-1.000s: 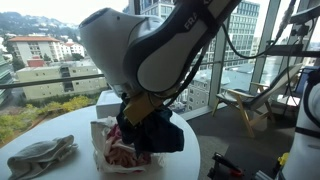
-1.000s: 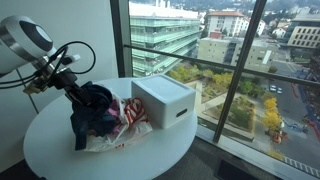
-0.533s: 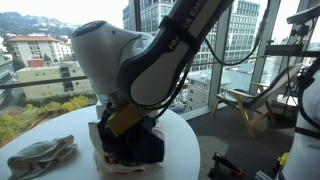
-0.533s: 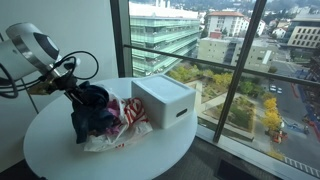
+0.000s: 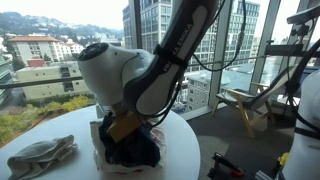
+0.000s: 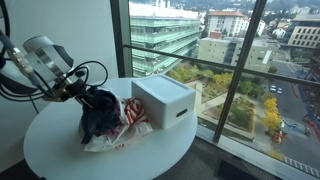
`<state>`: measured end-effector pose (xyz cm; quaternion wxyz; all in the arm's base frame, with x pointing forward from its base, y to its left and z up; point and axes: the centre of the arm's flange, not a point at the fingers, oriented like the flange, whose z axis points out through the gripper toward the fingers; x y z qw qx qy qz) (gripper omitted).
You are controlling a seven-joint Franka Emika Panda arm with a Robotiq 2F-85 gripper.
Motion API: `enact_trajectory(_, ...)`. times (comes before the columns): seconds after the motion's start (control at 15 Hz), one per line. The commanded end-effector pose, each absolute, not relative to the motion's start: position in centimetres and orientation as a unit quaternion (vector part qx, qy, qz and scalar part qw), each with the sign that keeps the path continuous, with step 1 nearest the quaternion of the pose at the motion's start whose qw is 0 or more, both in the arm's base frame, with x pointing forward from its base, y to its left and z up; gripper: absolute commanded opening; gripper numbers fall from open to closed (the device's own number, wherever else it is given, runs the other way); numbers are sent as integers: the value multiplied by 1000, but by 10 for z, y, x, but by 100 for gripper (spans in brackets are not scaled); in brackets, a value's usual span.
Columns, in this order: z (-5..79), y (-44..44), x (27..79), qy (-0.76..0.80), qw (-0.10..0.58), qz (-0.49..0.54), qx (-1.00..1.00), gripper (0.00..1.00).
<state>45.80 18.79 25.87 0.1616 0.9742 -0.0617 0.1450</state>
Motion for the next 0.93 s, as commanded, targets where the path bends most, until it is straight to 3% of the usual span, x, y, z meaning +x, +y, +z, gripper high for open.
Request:
enact_trajectory(0.0, 249, 184, 470, -80, 187, 155, 967, 12)
enact_trajectory(0.87, 184, 213, 503, -32, 165, 140, 976, 13)
